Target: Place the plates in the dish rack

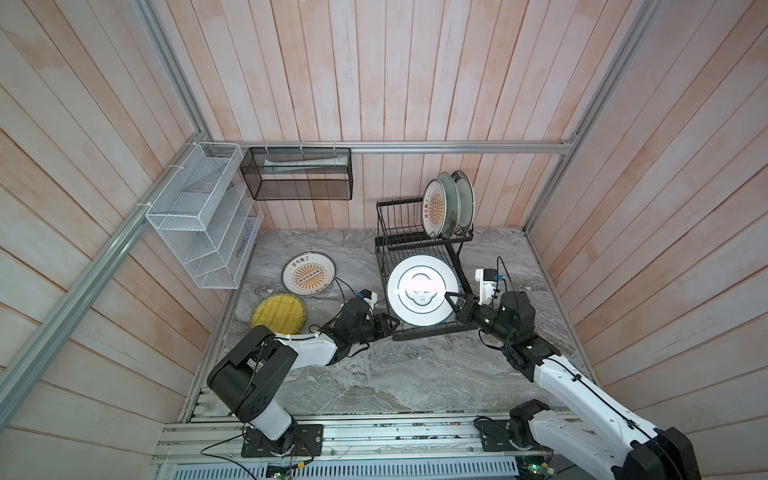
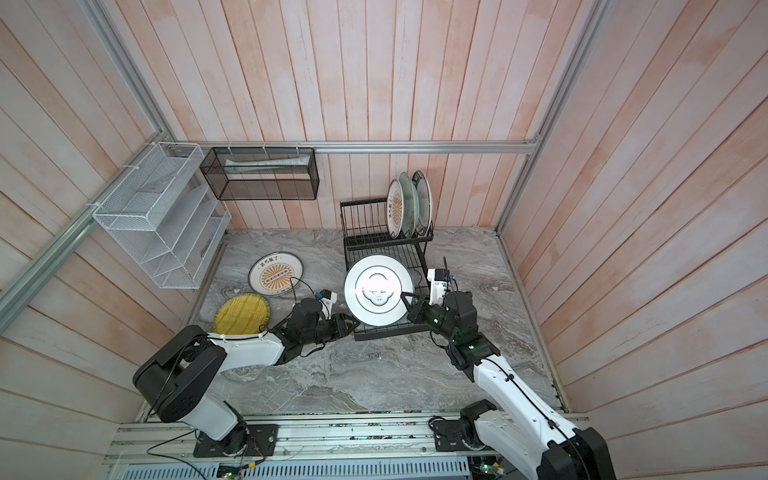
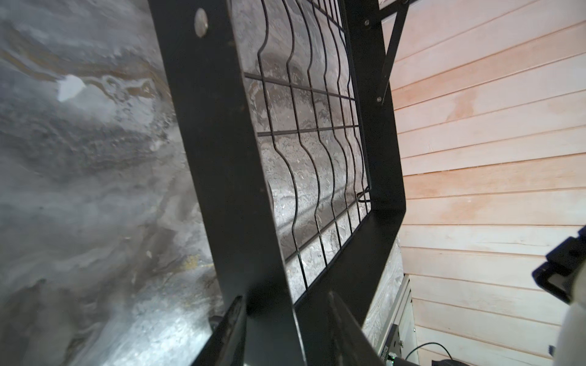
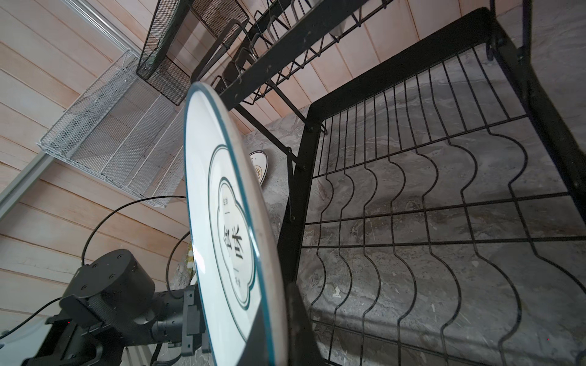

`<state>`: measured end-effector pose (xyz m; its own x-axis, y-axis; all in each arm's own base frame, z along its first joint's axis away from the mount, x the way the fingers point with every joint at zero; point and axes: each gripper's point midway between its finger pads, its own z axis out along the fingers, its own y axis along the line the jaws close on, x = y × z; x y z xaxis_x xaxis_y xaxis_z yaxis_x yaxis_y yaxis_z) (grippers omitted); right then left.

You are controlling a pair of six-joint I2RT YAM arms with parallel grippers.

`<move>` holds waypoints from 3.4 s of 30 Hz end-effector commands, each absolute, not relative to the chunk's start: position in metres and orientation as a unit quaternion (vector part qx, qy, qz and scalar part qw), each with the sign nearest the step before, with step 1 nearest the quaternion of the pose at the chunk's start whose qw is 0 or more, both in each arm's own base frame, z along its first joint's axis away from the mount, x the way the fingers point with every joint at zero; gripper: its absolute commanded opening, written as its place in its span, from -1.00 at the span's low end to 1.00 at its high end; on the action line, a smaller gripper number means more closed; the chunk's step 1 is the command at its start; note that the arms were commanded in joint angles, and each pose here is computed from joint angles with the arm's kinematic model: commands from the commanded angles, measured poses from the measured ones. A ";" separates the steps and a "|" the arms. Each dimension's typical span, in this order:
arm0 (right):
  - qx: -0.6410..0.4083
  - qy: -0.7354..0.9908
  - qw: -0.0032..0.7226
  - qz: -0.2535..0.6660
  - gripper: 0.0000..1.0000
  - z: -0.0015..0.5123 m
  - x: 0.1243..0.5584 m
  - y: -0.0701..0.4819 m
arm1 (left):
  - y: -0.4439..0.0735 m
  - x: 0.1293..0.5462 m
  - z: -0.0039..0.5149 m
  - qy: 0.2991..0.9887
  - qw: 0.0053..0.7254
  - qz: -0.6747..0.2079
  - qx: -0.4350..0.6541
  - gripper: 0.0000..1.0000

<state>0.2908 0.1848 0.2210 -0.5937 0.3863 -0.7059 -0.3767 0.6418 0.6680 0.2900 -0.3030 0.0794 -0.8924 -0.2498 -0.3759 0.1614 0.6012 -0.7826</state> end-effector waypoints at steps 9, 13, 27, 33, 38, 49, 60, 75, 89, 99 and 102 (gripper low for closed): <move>-0.015 0.751 0.499 0.433 -1.00 0.266 0.289 0.182 | -0.364 0.277 0.097 0.831 0.209 -0.516 0.011 -0.14; -0.018 0.747 0.509 0.428 -1.00 0.275 0.287 0.179 | -0.372 0.275 0.099 0.827 0.208 -0.522 0.018 -0.15; -0.022 0.733 0.575 0.362 -1.00 0.335 0.301 0.161 | -0.337 0.276 0.130 0.847 0.286 -0.445 0.049 -0.15; -0.007 0.711 0.629 0.315 -1.00 0.382 0.316 0.146 | -0.318 0.277 0.151 0.846 0.322 -0.420 0.055 -0.14; 0.011 0.693 0.669 0.270 -1.00 0.421 0.333 0.135 | -0.304 0.273 0.156 0.844 0.338 -0.413 0.050 -0.14; 0.036 0.673 0.726 0.135 -1.00 0.470 0.363 0.139 | -0.275 0.268 0.173 0.848 0.366 -0.382 0.024 -0.12; 0.045 0.675 0.736 0.015 -1.00 0.476 0.385 0.163 | -0.265 0.266 0.193 0.842 0.387 -0.374 0.028 -0.11; 0.013 0.681 0.730 -0.060 -1.00 0.477 0.417 0.185 | -0.261 0.263 0.190 0.843 0.388 -0.372 0.024 -0.11; -0.017 0.702 0.706 -0.096 -1.00 0.450 0.451 0.212 | -0.251 0.258 0.193 0.841 0.397 -0.367 0.017 -0.11; -0.027 0.710 0.692 -0.128 -1.00 0.432 0.469 0.222 | -0.249 0.256 0.187 0.843 0.392 -0.367 0.015 -0.11; -0.030 0.713 0.688 -0.133 -1.00 0.428 0.473 0.224 | -0.249 0.256 0.187 0.843 0.392 -0.367 0.015 -0.11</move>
<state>0.4753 0.2262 0.4007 -0.1046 -0.2653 -0.9585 0.0984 0.9563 -0.2754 0.2553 -0.2554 0.1906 -0.7012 -0.2605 -0.6637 0.3228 0.7140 -0.6213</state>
